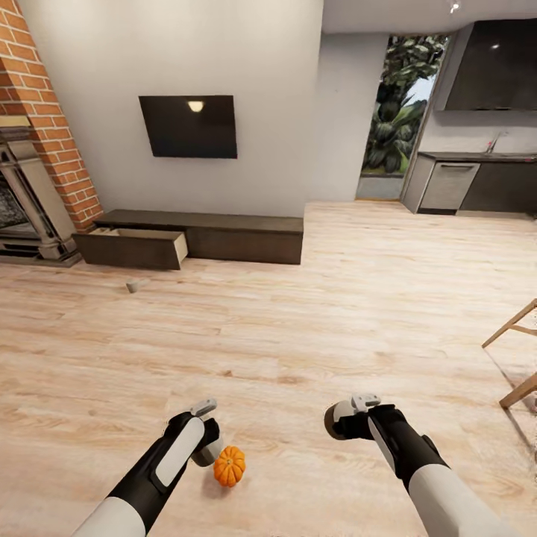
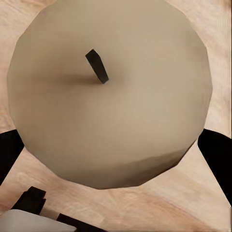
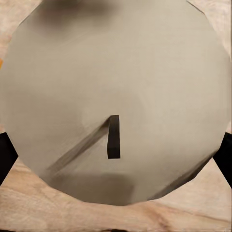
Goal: Place each of the two pumpkins and all three candles from the living room inside a cabinet in the living room (use any cabinet), then make sure every cabinet is closed, and position the cauldron so it is next to a table in the living room.
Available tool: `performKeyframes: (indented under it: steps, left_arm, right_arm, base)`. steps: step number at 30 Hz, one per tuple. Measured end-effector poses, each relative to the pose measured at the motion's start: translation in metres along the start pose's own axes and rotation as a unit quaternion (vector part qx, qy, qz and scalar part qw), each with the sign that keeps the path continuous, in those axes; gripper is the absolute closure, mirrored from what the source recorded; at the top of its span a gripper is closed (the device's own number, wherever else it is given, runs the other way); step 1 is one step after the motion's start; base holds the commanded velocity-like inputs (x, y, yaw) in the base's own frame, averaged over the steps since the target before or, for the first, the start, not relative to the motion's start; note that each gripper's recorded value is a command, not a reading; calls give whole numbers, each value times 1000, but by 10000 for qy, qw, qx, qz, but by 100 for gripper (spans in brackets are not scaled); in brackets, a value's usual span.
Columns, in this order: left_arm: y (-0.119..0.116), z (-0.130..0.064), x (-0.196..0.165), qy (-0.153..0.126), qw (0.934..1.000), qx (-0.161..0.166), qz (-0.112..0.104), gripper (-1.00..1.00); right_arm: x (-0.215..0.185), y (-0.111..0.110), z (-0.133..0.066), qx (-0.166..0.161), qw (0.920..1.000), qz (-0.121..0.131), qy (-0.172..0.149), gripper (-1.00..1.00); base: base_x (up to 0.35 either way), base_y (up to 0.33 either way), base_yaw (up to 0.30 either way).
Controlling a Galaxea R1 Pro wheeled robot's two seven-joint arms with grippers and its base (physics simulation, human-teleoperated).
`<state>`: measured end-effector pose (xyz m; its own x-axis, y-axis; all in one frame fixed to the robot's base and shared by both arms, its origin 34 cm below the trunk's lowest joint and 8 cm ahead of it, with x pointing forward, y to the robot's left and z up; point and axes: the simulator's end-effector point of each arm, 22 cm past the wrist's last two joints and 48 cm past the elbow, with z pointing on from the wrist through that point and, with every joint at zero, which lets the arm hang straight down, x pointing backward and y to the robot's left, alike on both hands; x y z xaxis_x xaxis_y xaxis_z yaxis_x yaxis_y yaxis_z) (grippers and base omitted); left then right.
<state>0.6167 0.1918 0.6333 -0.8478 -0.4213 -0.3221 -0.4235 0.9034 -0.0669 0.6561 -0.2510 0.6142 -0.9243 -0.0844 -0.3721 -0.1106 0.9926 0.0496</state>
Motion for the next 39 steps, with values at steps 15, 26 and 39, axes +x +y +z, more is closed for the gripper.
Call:
performKeyframes:
  steps: [15,26,39]
  left_arm:
    - [-11,4,14,143,9999,17,49,100]
    - [-8,10,20,216,9997,-21,55,100]
    - [-7,13,22,240,9997,-37,60,100]
  right_arm:
    - [11,-3,8,8,9999,17,139,100]
    - [15,-3,12,-5,9998,40,189,100]
    - [16,-4,14,-10,9998,55,183,100]
  base:
    - [0,0,-181]
    - [0,0,-191]
    - [175,-37,-254]
